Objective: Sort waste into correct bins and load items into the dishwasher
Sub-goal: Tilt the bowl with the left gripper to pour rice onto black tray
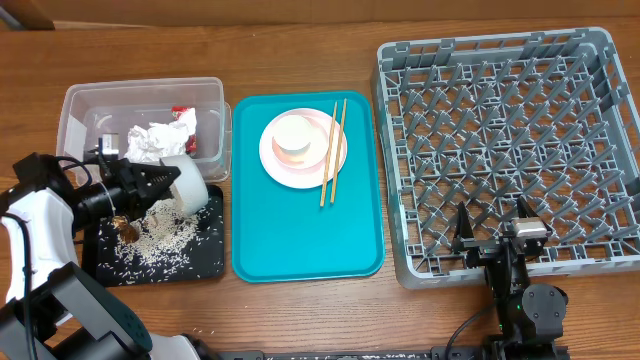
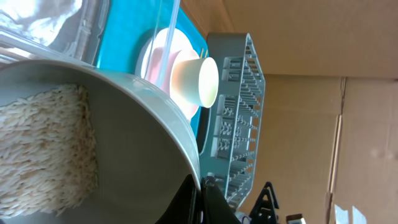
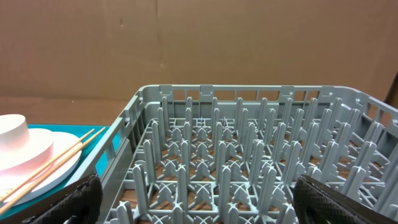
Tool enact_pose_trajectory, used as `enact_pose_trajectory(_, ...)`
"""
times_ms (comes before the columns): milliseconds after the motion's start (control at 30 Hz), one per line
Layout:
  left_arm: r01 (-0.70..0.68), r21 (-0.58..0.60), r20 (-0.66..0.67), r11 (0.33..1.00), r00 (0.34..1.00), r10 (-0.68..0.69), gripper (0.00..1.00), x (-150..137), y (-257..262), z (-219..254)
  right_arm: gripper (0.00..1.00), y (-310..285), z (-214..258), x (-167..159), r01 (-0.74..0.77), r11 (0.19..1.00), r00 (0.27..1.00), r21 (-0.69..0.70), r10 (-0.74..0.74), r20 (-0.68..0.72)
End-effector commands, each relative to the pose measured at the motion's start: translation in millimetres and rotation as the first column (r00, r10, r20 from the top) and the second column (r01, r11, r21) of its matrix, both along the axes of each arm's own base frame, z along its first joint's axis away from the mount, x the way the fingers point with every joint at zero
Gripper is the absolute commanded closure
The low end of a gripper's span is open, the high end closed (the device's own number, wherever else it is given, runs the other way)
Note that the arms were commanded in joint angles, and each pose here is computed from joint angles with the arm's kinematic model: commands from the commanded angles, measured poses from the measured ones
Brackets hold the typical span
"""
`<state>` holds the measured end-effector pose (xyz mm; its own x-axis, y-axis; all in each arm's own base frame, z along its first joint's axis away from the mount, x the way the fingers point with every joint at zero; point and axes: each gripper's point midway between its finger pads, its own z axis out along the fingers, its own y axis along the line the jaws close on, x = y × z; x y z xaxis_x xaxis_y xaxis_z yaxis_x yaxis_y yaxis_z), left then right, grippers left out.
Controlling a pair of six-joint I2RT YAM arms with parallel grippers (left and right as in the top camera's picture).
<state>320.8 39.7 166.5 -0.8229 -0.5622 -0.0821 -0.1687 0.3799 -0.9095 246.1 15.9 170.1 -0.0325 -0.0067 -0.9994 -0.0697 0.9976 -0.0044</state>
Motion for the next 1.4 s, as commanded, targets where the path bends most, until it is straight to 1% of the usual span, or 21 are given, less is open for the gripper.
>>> enact_pose_trajectory(0, 0.018, 0.036, 0.077, 0.999, 0.997, -0.021, 0.96, -1.2, -0.6, 10.4, 0.0, 0.1, -2.6, 0.3, -0.002, 1.0, 1.0, -0.001, 0.002, 0.0)
enact_pose_trajectory(133, 0.019, 0.015, 0.05, 1.0, 0.999, -0.02, 0.96, -5.3, -3.6, 10.3, 0.0, 0.1, -2.6, 0.3, -0.002, 1.0, 1.0, -0.001, 0.002, 0.0)
enact_pose_trajectory(267, 0.043, 0.008, 0.061, 0.999, 0.997, -0.043, 0.96, -11.7, -8.4, 12.3, 0.0, 0.1, -2.6, 0.3, -0.002, 1.0, 1.0, -0.001, 0.002, 0.0)
enact_pose_trajectory(367, 0.026, -0.016, 0.06, 1.0, 0.998, -0.025, 0.96, -14.3, -5.2, 15.4, 0.0, 0.1, -2.6, 0.3, -0.002, 1.0, 1.0, -0.001, 0.002, 0.0)
enact_pose_trajectory(533, 0.027, -0.103, 0.204, 0.994, 0.979, -0.006, 0.96, -20.5, -6.7, 42.9, 0.0, 0.1, -2.6, 0.3, -0.002, 1.0, 1.0, -0.001, 0.002, 0.0)
enact_pose_trajectory(667, -0.032, -0.13, 0.233, 0.991, 0.971, 0.062, 0.96, -26.3, 9.0, 50.8, 0.0, 0.1, -2.6, 0.3, -0.002, 1.0, 1.0, -0.001, 0.002, 0.0)
enact_pose_trajectory(833, -0.099, -0.111, 0.231, 0.989, 0.965, 0.123, 0.96, -35.9, 29.5, 49.2, 0.0, 0.2, -2.6, 0.3, -0.002, 1.0, 1.0, -0.001, 0.002, 0.0)
enact_pose_trajectory(900, -0.11, -0.128, 0.217, 0.986, 0.967, 0.136, 0.96, -40.5, 29.7, 51.4, 0.0, 0.1, -2.6, 0.3, -0.002, 1.0, 1.0, -0.001, 0.002, 0.0)
enact_pose_trajectory(967, -0.101, -0.132, 0.229, 0.986, 0.965, 0.129, 0.96, -43.1, 26.2, 54.6, 0.0, 0.1, -2.6, 0.3, -0.002, 1.0, 1.0, -0.001, 0.002, 0.0)
enact_pose_trajectory(1033, -0.093, -0.105, 0.257, 0.99, 0.959, 0.117, 0.96, -42.4, 27.1, 53.6, 0.0, 0.1, -2.6, 0.3, -0.002, 1.0, 1.0, -0.001, 0.002, 0.0)
enact_pose_trajectory(1100, -0.097, -0.146, 0.212, 0.985, 0.969, 0.127, 0.96, -45.1, 22.8, 55.6, 0.0, 0.1, -2.6, 0.3, -0.002, 1.0, 1.0, -0.001, 0.002, 0.0)
enact_pose_trajectory(1167, -0.088, -0.172, 0.195, 0.981, 0.973, 0.122, 0.96, -48.4, 16.3, 59.7, 0.0, 0.1, -2.6, 0.3, -0.002, 1.0, 1.0, -0.001, 0.002, 0.0)
enact_pose_trajectory(1267, -0.074, -0.126, 0.245, 0.989, 0.964, 0.103, 0.96, -46.5, 18.3, 57.6, 0.0, 0.1, -2.6, 0.3, -0.002, 1.0, 1.0, -0.001, 0.002, 0.0)
enact_pose_trajectory(1367, -0.08, -0.167, 0.187, 0.983, 0.976, 0.111, 0.96, -49.2, 14.5, 57.9, 0.0, 0.1, -2.6, 0.3, -0.002, 1.0, 1.0, -0.001, 0.002, 0.0)
